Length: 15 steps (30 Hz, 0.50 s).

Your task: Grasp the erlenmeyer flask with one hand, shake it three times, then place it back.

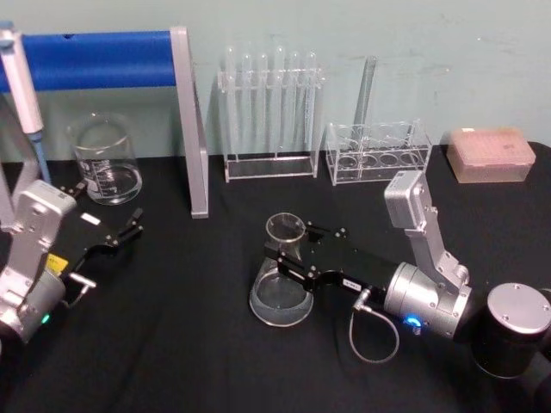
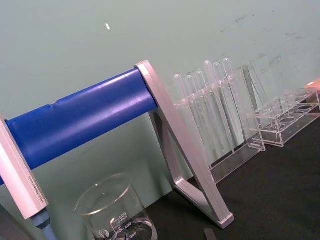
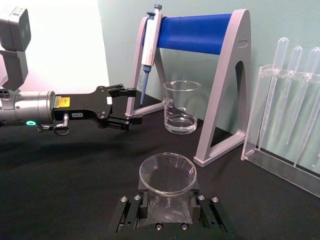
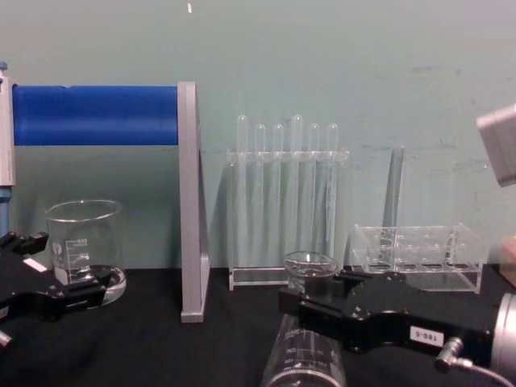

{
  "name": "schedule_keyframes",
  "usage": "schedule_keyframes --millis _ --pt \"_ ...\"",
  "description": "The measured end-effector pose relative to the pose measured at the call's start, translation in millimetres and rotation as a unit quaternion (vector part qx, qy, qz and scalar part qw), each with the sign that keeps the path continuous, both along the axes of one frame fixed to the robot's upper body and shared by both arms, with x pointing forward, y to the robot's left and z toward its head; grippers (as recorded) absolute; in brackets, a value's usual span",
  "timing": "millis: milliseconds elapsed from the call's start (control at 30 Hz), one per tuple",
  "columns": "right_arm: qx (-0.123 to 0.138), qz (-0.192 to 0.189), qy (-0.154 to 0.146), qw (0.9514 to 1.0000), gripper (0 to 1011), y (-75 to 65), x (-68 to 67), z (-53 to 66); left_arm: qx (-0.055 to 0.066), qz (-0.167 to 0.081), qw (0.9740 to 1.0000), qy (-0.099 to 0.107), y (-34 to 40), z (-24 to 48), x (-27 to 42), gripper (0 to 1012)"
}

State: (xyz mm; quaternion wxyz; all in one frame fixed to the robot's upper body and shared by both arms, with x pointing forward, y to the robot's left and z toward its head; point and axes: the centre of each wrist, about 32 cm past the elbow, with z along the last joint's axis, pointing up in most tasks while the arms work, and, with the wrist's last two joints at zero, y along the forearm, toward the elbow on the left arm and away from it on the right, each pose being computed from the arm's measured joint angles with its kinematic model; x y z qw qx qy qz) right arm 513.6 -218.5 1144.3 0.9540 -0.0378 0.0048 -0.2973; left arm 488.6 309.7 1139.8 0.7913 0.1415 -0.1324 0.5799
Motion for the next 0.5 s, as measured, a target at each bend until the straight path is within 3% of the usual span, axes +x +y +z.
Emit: schedule_keyframes --millis 500 --pt "-0.001 0.000 0.001 1.0000 465 0.1 -0.3 -0.6 0.000 0.000 1.0000 0.000 0.0 0.0 0.0 1001"
